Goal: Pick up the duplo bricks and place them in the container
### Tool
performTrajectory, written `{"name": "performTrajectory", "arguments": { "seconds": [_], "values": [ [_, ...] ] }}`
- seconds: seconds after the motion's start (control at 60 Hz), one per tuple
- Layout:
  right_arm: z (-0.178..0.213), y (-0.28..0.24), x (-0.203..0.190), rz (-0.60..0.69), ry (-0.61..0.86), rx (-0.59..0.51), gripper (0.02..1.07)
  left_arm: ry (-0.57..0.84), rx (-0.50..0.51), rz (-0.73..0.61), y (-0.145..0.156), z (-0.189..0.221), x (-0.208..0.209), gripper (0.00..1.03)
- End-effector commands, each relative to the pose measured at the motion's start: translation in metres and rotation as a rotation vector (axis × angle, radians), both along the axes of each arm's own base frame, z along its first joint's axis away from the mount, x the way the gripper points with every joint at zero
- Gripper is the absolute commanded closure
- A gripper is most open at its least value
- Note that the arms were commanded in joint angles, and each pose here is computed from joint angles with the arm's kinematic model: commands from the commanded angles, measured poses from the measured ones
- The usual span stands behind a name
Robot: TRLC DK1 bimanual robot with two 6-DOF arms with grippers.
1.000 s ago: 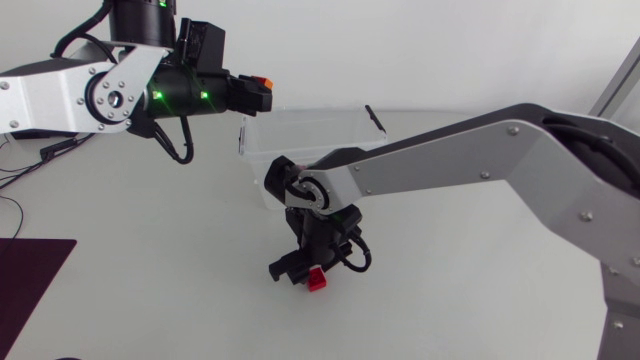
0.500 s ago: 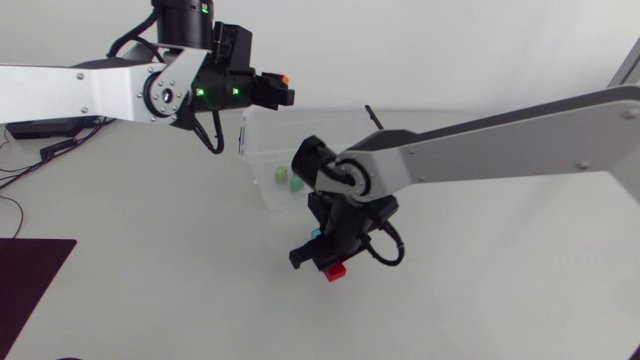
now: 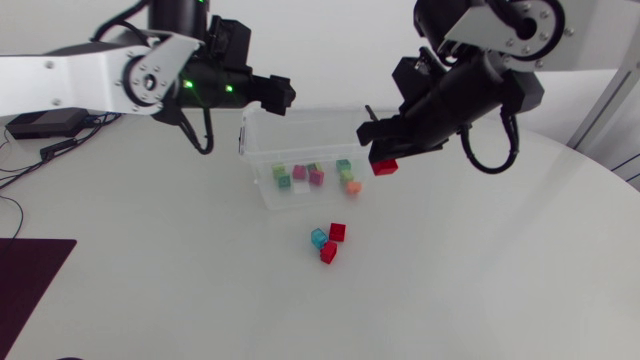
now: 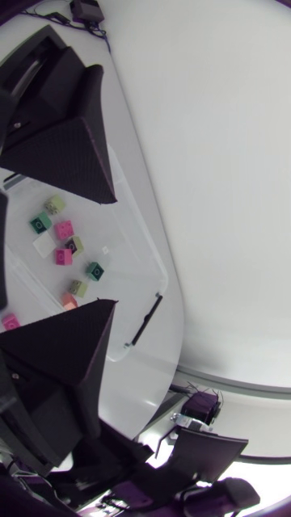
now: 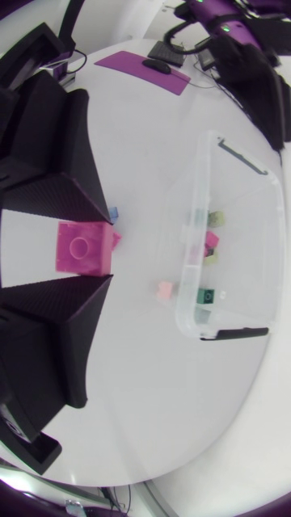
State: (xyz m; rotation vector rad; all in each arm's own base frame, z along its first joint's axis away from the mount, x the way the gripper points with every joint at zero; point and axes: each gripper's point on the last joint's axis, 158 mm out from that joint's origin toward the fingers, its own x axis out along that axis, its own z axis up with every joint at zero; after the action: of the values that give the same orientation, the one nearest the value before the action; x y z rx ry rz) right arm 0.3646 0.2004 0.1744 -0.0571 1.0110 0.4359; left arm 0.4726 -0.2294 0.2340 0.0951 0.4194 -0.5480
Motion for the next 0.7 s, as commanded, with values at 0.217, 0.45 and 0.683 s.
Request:
{"name": "performTrajectory", "arguments": {
  "seconds": [0.217,0.45,0.683],
  "values": [
    [0.042,0.029,0.076,0.011,-0.205,0.082,0.86,0.092,0.150,-0.184,0.007,-0.046,-0.082,0.17],
    [0.015,0.052,0.134,0.000,-0.248,0.081,0.86,0.198,0.231,-0.290,-0.015,-0.121,-0.114,0.17],
    [0.000,0.038,0.165,-0.048,-0.260,0.054,0.09,0.281,0.291,-0.377,-0.045,-0.172,-0.130,0.17]
  ]
}}
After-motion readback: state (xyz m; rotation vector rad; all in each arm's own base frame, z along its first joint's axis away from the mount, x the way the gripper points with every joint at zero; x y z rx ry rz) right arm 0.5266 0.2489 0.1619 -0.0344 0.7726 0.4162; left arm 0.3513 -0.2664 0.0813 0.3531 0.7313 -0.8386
